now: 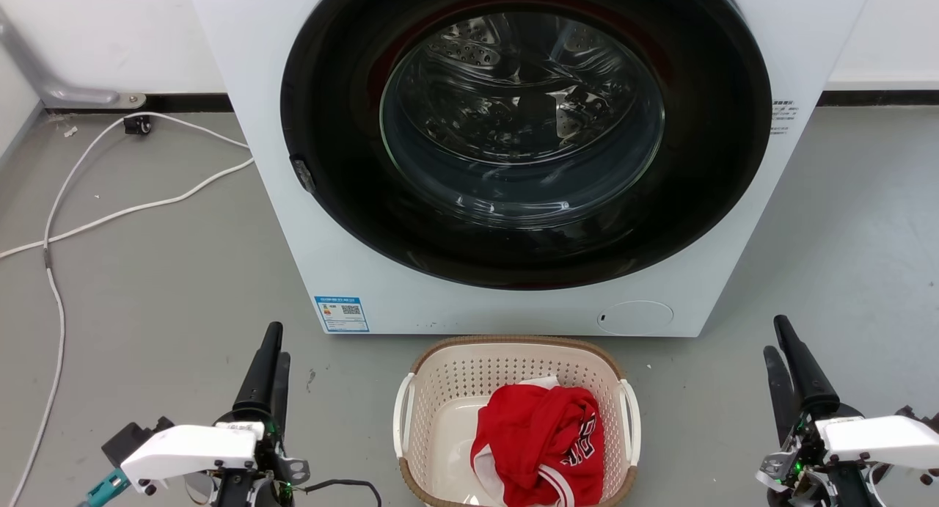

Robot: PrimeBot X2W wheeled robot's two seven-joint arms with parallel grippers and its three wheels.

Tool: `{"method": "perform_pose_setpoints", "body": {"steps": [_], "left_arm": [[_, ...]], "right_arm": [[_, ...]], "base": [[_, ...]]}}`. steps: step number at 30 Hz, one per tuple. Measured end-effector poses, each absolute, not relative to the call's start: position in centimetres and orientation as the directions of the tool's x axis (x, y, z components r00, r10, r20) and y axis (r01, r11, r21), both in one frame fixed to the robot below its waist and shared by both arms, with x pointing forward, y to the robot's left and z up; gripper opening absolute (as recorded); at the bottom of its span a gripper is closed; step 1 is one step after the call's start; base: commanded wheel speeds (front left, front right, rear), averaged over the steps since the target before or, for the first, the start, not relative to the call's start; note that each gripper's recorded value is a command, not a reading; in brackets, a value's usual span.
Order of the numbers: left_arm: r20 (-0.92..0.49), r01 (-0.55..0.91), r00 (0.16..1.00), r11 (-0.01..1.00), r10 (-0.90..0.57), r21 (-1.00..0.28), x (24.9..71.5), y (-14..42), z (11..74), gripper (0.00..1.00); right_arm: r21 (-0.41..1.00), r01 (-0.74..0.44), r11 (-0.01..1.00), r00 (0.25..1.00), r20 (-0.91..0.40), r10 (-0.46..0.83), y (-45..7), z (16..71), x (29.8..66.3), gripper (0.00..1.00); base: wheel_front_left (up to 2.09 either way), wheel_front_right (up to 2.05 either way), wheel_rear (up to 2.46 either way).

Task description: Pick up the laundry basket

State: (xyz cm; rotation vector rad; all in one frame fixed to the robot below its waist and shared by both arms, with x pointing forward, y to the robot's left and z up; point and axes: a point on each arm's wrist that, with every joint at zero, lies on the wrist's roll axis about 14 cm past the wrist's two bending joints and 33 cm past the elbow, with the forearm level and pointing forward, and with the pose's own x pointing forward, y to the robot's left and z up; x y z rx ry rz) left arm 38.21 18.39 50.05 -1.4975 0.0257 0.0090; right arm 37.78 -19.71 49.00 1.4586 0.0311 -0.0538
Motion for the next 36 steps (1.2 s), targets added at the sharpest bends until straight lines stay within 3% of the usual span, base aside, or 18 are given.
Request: {"method": "perform_pose_setpoints", "body": {"steps": [9, 12, 19, 36], "left_arm": [[0.003, 0.013, 0.999, 0.305, -0.034, -0.952, 38.4, 17.5, 51.0, 1.0], [0.013, 0.031, 0.999, 0.415, -0.046, -0.909, 38.4, 17.1, 51.3, 1.0], [0.021, 0.064, 0.996, 0.571, -0.082, -0.818, 38.4, 15.8, 51.5, 1.0], [0.016, 0.11, 0.992, 0.8, -0.125, -0.59, 38.7, 14.3, 51.5, 1.0]], "right_arm": [[0.938, 0.032, 0.346, 0.999, -0.028, -0.017, -19.8, 49.9, 37.9, 1.0], [0.883, 0.022, 0.468, 1.0, -0.018, -0.013, -19.8, 50.3, 37.9, 1.0], [0.773, 0.013, 0.635, 1.0, -0.012, -0.005, -19.7, 50.5, 37.7, 1.0], [0.532, -0.027, 0.846, 0.999, -0.003, 0.033, -19.0, 50.9, 37.7, 1.0]], "base": [[0.0, 0.0, 0.0], [0.0, 0.0, 0.0], [0.0, 0.0, 0.0], [0.0, 0.0, 0.0]]}}
